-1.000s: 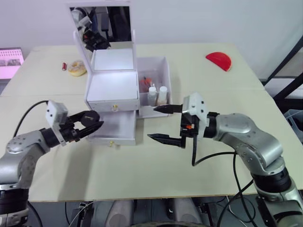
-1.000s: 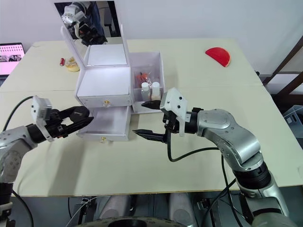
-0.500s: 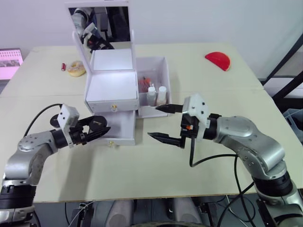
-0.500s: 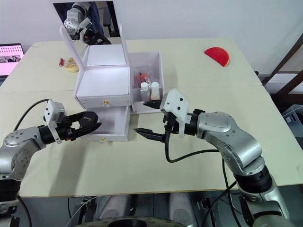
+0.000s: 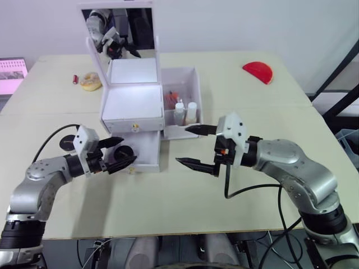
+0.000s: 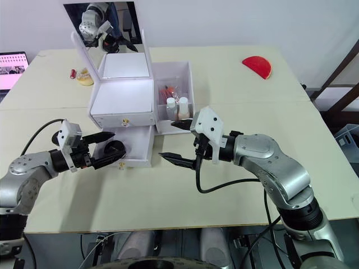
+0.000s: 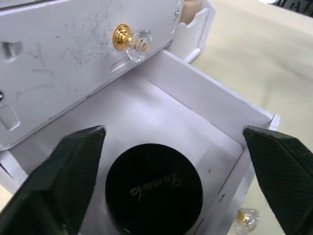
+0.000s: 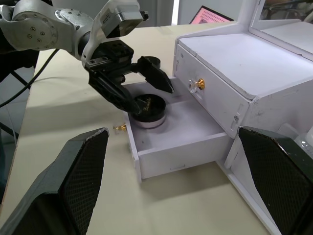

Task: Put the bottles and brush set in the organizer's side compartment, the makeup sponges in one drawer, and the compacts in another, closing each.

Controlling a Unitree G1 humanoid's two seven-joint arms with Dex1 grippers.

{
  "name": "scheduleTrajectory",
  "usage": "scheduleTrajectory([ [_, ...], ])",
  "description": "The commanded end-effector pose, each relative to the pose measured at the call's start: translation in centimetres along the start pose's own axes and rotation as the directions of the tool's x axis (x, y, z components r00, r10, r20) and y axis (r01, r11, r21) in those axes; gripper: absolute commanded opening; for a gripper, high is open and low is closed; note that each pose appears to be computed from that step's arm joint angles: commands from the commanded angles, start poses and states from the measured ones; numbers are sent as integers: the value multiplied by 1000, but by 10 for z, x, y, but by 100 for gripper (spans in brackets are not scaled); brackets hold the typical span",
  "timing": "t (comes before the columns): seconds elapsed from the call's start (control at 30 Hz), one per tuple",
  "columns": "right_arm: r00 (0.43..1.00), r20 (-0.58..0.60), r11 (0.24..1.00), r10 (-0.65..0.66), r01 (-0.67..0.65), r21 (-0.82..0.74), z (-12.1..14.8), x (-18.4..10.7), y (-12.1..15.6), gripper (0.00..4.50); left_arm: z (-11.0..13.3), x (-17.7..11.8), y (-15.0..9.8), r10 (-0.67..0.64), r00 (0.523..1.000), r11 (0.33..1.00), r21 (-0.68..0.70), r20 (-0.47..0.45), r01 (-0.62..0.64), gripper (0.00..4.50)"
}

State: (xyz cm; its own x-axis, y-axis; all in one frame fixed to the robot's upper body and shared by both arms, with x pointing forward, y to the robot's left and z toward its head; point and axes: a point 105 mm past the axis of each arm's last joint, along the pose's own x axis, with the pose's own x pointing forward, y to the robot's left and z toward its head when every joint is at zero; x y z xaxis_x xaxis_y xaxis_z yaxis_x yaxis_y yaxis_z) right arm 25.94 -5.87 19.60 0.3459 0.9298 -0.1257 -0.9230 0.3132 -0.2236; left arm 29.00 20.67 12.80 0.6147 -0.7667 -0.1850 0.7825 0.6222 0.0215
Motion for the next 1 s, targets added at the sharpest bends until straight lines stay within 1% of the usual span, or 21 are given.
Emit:
scheduleTrajectory([
  [0.03,1000,26,999,-14,15,-50,12,-4,-1,450,4,-3,4,20,1000,1000,0,0,-20,447],
  [0.27,1000,25,998,-16,17,-52,12,-4,-2,450,17,-9,3,16,999,999,-30,37,-15,447],
  [0.33,999,28,998,-21,22,-55,13,-8,-5,450,22,-15,2,19,999,999,-52,49,-17,447],
  [0.5,999,28,997,-39,41,-67,16,-27,-15,450,35,-36,-2,30,998,996,-87,59,-25,447],
  [0.63,998,15,996,-55,56,-62,15,-46,-21,450,40,-54,1,90,995,993,-82,35,-87,447],
  [0.7,995,-23,994,-98,97,-56,8,-65,-28,450,42,-77,10,167,986,984,-72,19,-165,447],
  [0.77,988,-63,989,-141,138,-52,0,-85,-34,450,39,-103,21,254,967,966,-51,-16,-254,447],
  [0.83,978,-94,982,-186,182,-44,-8,-104,-39,450,32,-130,31,335,941,941,-26,-59,-336,447],
  [0.9,967,-115,973,-228,223,-50,-15,-119,-43,450,26,-149,37,393,915,919,-4,-89,-395,447],
  [1.0,939,-140,949,-314,310,-46,-29,-154,-47,450,14,-181,44,480,867,876,15,-129,-483,447],
])
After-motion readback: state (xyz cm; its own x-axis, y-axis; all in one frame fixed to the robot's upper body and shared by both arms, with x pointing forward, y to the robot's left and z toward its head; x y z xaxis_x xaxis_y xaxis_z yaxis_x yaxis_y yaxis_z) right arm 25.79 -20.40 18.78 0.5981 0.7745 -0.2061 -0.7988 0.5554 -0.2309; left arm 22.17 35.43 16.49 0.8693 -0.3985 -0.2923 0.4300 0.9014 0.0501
